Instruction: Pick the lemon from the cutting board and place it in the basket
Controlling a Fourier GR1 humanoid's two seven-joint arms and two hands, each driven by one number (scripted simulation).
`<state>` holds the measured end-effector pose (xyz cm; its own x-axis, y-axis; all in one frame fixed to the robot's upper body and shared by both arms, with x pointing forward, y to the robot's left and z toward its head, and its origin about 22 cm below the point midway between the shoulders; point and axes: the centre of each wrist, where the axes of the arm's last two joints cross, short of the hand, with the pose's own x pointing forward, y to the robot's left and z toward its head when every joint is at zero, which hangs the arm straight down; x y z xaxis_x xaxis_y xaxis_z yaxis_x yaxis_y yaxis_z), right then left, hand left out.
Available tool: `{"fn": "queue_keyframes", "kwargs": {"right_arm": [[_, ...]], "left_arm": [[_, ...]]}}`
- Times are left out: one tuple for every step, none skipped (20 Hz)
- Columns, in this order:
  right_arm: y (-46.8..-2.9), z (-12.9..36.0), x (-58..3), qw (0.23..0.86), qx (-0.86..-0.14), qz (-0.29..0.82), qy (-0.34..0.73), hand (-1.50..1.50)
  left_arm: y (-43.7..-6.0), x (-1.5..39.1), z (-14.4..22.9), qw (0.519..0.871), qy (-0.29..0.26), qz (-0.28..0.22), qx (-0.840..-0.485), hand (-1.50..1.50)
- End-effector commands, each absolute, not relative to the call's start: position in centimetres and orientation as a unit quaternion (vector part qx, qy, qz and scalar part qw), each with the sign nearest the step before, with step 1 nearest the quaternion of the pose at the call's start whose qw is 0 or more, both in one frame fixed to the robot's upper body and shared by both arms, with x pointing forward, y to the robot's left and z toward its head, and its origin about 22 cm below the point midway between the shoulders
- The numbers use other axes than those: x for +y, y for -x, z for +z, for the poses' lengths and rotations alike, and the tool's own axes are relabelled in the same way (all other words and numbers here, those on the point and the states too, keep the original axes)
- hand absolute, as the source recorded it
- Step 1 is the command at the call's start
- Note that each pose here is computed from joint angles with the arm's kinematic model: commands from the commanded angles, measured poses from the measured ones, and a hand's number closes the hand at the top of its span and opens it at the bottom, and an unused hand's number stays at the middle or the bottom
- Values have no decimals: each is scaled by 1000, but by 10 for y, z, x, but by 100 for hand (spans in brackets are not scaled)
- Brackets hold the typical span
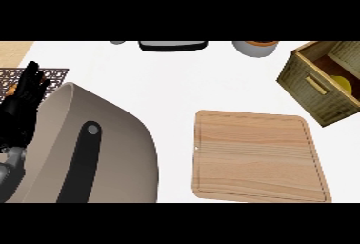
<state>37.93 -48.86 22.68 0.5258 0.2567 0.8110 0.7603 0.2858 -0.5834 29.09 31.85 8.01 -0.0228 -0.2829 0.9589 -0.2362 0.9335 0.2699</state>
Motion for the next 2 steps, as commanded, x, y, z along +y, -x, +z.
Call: {"fn": "queue_keyframes", "kwargs": {"right_arm": [[-364,218,-501,654,-475,-188,558,-150],[-358,218,-506,657,-484,-189,546,-150]], "left_arm": [[-281,315,49,722,-152,3,-675,0],[-278,306,45,723,-153,2,-674,0]]}}
